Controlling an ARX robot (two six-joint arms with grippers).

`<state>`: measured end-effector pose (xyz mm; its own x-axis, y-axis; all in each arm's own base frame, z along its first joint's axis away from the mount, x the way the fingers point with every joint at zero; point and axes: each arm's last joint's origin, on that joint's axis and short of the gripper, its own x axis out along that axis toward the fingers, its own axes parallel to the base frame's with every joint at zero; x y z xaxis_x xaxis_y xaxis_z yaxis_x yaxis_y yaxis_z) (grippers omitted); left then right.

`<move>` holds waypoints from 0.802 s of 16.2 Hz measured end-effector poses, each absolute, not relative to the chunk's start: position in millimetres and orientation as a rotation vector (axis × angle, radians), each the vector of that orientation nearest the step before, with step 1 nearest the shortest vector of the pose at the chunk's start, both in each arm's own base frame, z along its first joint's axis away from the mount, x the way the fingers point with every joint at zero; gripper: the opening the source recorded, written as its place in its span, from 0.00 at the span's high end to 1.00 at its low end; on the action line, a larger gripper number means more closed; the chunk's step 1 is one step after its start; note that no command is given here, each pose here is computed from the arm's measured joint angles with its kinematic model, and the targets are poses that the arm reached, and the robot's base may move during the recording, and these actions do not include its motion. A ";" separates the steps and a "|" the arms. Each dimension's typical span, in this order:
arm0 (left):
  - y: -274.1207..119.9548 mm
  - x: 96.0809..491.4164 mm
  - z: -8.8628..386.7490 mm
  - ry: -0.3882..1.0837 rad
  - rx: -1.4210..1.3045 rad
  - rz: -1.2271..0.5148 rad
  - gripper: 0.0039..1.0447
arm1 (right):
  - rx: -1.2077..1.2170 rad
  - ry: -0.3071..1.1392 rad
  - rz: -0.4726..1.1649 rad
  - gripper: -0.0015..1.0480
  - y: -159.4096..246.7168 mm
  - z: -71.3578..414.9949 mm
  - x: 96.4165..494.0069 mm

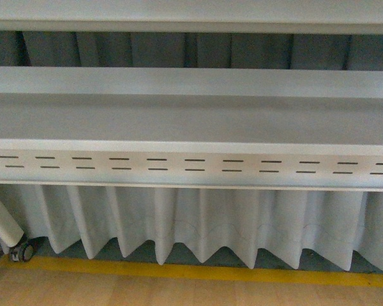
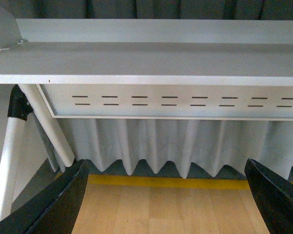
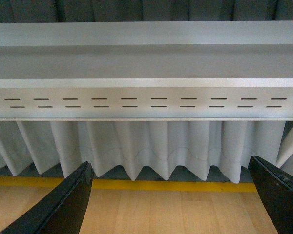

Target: Wind up and store yellow beetle toy

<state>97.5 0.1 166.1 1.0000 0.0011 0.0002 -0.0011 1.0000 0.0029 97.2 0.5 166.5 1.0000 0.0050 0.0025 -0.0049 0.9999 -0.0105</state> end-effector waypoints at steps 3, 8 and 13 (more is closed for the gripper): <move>0.1 97.5 166.1 -0.001 0.003 0.001 0.06 | -0.010 -0.003 0.005 0.06 0.5 166.5 97.2; 0.1 97.5 166.1 -0.001 0.003 0.001 0.06 | -0.010 -0.003 0.005 0.06 0.5 166.5 97.2; 0.1 97.5 166.1 -0.001 0.003 0.001 0.06 | -0.010 -0.003 0.005 0.06 0.5 166.5 97.2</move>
<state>97.5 0.1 166.1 1.0000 0.0011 0.0006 -0.0011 1.0000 0.0029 97.2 0.5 166.5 1.0000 0.0050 0.0029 -0.0049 0.9999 -0.0105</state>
